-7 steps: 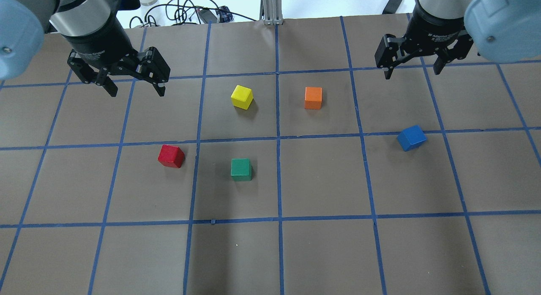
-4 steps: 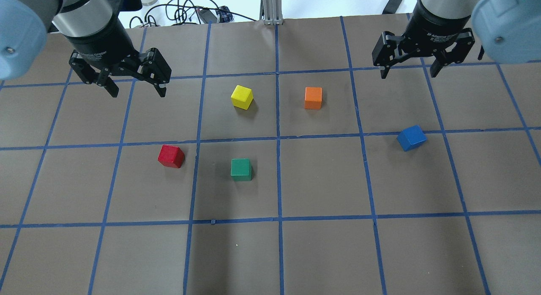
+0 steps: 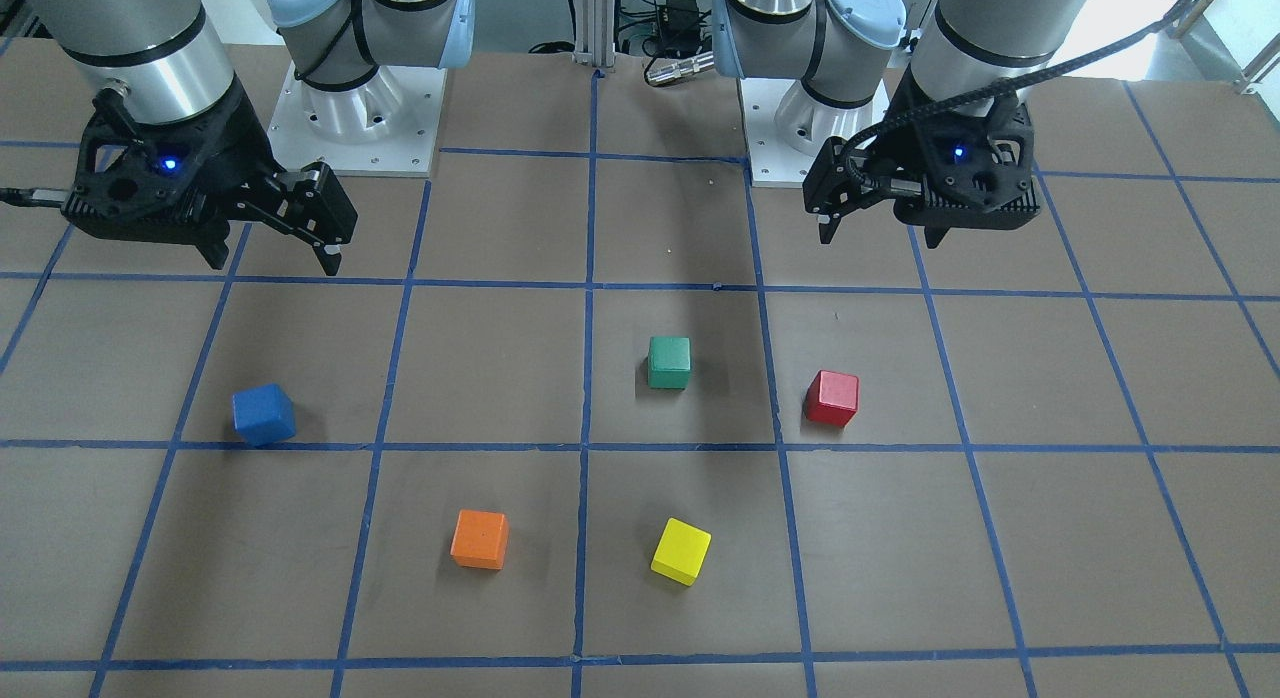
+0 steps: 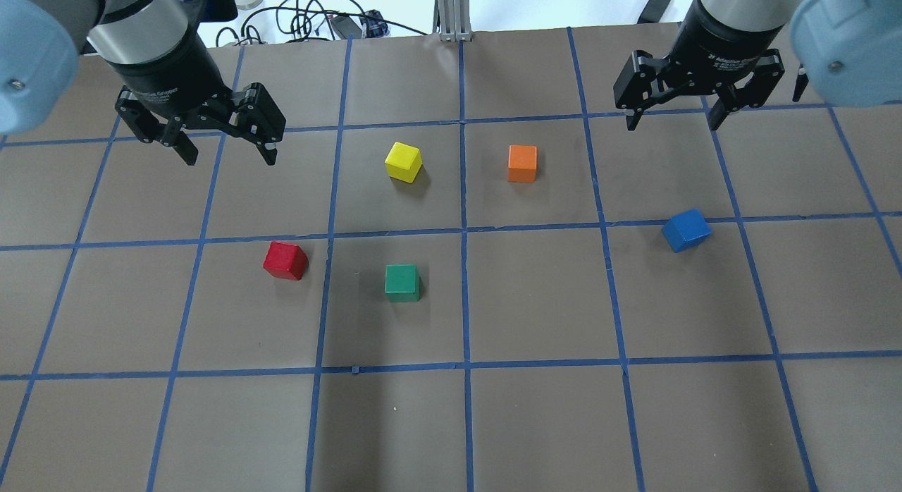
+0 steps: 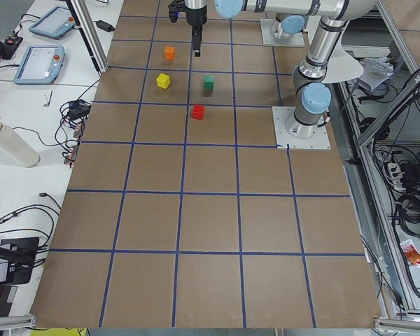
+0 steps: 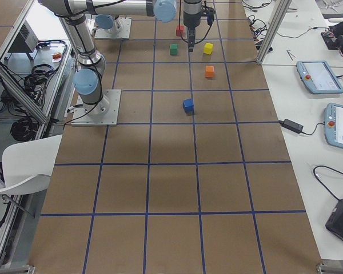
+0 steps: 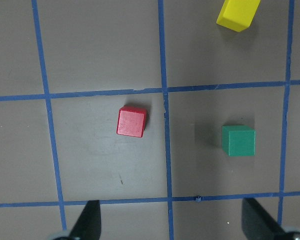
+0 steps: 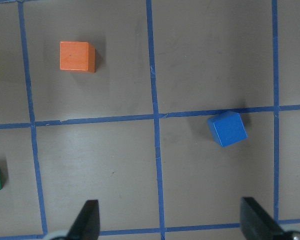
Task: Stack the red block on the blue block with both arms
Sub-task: 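Lower the left gripper onto the red cube and close on it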
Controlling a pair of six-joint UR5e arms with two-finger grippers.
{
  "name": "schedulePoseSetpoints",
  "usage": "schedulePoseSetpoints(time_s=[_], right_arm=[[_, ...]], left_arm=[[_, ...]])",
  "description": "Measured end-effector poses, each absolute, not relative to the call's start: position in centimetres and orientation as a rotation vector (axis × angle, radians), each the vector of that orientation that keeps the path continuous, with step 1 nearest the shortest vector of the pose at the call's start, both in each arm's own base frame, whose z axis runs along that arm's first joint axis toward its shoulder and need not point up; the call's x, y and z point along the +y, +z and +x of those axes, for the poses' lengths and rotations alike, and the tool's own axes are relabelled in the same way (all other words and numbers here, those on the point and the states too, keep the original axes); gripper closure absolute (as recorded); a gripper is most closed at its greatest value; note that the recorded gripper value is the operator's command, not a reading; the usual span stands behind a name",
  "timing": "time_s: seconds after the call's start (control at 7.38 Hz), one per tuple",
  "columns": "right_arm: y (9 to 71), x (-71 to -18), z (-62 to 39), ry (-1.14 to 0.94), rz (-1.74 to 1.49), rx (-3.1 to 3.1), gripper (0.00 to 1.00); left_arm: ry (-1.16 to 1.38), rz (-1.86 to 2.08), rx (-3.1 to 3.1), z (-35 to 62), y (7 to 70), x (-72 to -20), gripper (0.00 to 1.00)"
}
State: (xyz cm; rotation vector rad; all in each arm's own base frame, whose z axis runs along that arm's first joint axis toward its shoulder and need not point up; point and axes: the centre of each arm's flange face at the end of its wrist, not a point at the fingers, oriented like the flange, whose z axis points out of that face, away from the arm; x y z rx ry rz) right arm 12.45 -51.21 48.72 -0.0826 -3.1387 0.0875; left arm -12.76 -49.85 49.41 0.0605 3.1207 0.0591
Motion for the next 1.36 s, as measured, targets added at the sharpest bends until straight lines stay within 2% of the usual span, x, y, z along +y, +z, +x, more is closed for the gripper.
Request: schedulePoseSetpoints(time_s=[0.41,1.36], right_arm=[[48.8,-51.2,12.4,0.09,-0.086,-3.138,0.0],[48.7,-51.2,12.2,0.085,-0.089,-3.12,0.0]], left_arm=[[0.129,0.183,3.119,-12.3,45.1,-50.3,0.0],[0.083,0.378,3.059,-6.9,23.7,-50.6,0.0]])
